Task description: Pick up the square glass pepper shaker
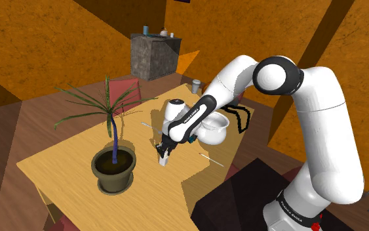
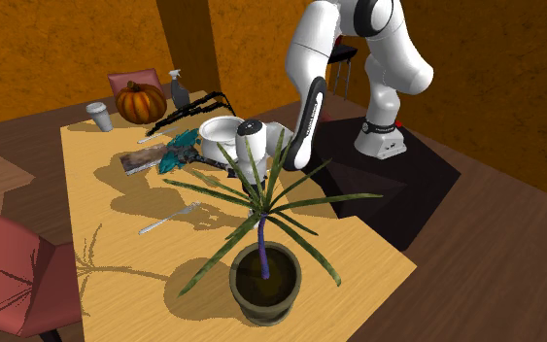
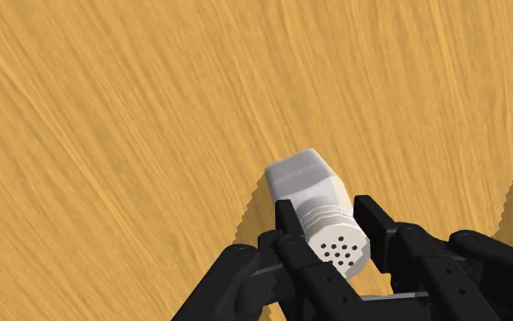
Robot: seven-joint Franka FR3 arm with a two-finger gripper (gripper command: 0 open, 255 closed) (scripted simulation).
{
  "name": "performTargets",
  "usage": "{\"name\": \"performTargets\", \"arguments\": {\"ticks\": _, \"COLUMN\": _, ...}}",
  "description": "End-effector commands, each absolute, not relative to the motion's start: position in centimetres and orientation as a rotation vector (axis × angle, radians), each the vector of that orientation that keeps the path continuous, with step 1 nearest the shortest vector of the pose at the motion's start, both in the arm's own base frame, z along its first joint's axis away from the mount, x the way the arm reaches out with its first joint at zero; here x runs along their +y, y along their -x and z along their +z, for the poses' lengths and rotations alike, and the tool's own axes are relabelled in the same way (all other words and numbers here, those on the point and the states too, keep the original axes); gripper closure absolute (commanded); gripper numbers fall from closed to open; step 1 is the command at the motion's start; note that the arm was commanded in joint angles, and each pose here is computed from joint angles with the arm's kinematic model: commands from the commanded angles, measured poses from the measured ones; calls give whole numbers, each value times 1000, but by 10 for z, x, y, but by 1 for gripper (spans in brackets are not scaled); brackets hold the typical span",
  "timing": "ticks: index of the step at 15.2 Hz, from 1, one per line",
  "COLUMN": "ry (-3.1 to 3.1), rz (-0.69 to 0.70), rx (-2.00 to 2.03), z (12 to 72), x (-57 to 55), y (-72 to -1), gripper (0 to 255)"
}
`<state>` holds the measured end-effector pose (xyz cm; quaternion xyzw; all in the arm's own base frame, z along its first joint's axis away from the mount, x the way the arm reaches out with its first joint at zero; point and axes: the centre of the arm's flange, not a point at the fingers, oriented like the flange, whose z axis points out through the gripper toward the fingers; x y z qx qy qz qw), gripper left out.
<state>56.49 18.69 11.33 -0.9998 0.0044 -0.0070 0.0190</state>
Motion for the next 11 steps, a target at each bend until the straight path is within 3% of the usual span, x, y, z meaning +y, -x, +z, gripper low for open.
{"name": "performTargets", "arguments": {"ticks": 1, "ry": 3104, "rz": -20, "rx": 14, "z": 113, "x": 187, "y": -565, "gripper": 255}}
{"name": "performTargets", "arguments": {"ticks": 11, "ry": 3104, "rz": -20, "rx": 14, "z": 166, "x": 187, "y": -565, "gripper": 255}}
